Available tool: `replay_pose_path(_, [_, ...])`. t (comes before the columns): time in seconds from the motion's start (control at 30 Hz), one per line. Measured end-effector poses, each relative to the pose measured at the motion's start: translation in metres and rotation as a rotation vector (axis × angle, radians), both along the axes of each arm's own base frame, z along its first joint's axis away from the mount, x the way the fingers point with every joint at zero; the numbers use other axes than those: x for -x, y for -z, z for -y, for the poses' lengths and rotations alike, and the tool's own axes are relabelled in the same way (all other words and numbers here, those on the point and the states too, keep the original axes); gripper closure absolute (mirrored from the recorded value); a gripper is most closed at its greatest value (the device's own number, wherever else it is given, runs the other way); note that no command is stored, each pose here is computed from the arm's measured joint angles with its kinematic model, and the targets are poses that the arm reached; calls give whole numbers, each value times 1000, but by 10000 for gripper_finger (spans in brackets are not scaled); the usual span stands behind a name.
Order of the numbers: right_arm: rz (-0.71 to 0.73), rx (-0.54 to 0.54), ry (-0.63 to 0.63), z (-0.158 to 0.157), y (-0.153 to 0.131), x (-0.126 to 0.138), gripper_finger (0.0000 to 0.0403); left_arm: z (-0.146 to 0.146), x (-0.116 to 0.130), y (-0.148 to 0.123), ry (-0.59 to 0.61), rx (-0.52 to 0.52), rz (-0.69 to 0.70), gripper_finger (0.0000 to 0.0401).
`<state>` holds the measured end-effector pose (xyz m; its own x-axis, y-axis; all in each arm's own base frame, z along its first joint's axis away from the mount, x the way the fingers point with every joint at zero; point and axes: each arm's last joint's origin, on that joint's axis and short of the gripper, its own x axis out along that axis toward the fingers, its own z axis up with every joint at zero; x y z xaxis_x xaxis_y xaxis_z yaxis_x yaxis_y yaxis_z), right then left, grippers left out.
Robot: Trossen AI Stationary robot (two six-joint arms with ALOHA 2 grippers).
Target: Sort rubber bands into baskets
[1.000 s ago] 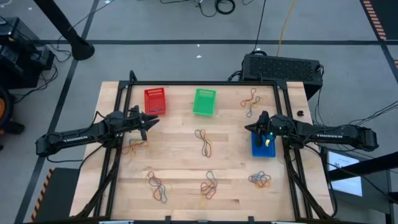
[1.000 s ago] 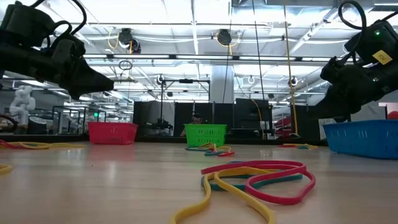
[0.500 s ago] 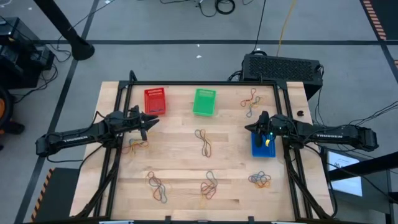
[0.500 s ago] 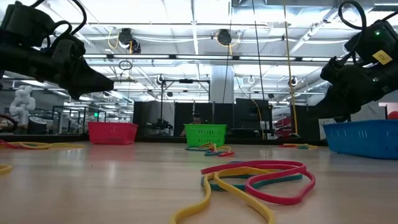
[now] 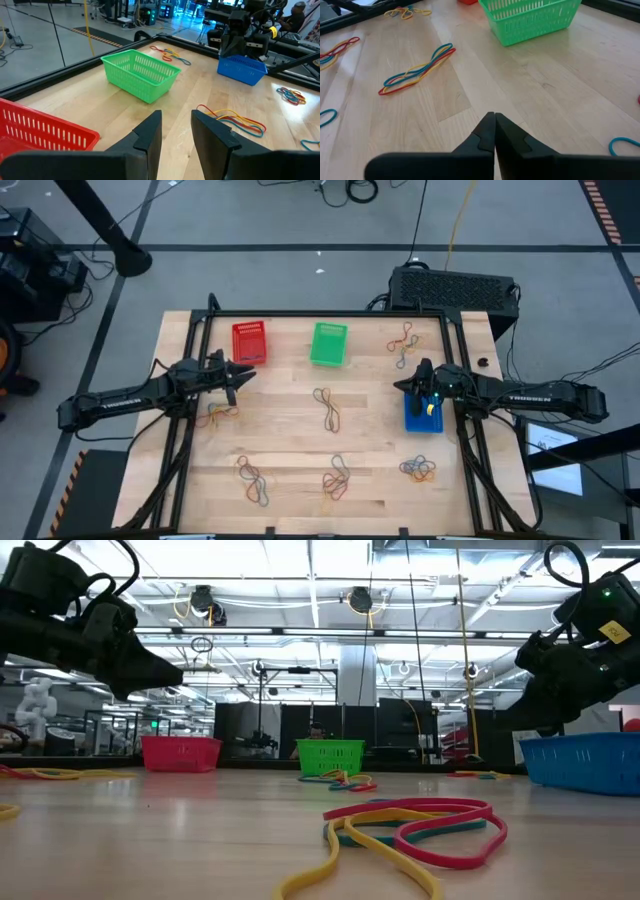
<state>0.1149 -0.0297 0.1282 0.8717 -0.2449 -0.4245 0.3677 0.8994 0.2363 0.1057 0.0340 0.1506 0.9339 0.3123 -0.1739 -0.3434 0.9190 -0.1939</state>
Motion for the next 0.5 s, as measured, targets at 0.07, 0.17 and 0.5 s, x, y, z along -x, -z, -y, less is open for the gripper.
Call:
replay_pose_path(0.07, [0,0,0,0,0,0,403,0,0,-2,-4,-9,14,290])
replay_pose_path(0.17, [0,0,0,0,0,0,403,-1,0,-3,-22,46,55,290])
replay_pose_path(0.5, [153,-151,68,1,-9,-4,403,-2,0,-9,-99,183,171,290])
